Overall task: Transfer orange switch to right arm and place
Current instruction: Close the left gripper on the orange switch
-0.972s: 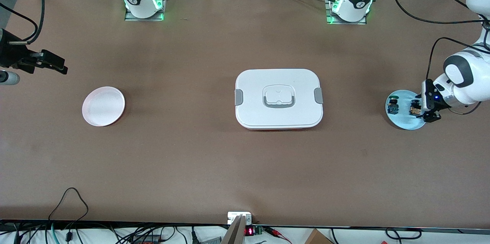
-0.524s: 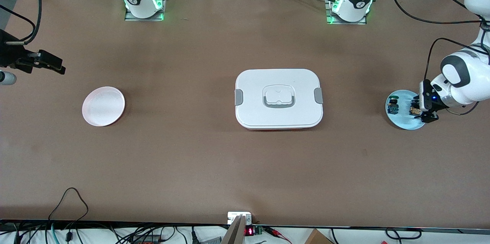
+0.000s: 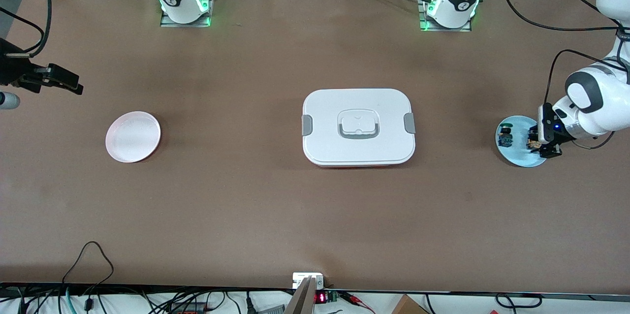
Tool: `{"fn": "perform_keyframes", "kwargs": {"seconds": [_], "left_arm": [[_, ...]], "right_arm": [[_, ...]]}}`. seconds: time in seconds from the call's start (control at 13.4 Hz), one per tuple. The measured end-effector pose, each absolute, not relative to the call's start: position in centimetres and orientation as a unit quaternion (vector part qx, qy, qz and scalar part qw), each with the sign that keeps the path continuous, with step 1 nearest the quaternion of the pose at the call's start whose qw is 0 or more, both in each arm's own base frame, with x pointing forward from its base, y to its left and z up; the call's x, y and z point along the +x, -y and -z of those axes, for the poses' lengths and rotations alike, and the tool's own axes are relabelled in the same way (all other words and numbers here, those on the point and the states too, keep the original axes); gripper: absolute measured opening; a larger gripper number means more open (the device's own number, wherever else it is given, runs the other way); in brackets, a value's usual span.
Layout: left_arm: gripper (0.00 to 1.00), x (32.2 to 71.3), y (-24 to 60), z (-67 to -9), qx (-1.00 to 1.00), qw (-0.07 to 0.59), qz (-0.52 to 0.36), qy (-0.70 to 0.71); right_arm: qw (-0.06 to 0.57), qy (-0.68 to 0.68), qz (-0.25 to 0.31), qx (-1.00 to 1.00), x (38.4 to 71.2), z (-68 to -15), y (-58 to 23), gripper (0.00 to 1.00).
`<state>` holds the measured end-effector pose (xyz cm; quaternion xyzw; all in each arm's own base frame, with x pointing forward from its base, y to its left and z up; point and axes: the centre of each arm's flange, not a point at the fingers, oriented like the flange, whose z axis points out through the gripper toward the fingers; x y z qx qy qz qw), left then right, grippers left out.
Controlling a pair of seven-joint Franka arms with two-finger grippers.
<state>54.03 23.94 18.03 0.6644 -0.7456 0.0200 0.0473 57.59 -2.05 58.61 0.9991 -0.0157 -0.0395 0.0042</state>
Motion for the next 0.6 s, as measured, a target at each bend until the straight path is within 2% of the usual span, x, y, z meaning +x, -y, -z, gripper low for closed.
{"fn": "perform_keyframes", "kwargs": {"seconds": [0.07, 0.45, 0.6], "left_arm": [[0.72, 54.1, -23.9, -18.1, 0.663, 0.046, -0.020, 0.746], [0.72, 54.2, -23.5, -18.1, 0.652, 0.051, -0.021, 0.756], [0.72, 54.5, -22.9, -18.6, 0.648, 0.084, -0.019, 0.756]], "right_arm": [[0.004, 0.015, 0.043, 0.999, 57.5, -58.6, 2.0, 1.00], [0.004, 0.012, 0.045, 0.999, 57.5, -58.6, 1.6, 1.00], [0.003, 0.013, 0.044, 0.999, 57.5, -58.6, 1.8, 1.00]]}}
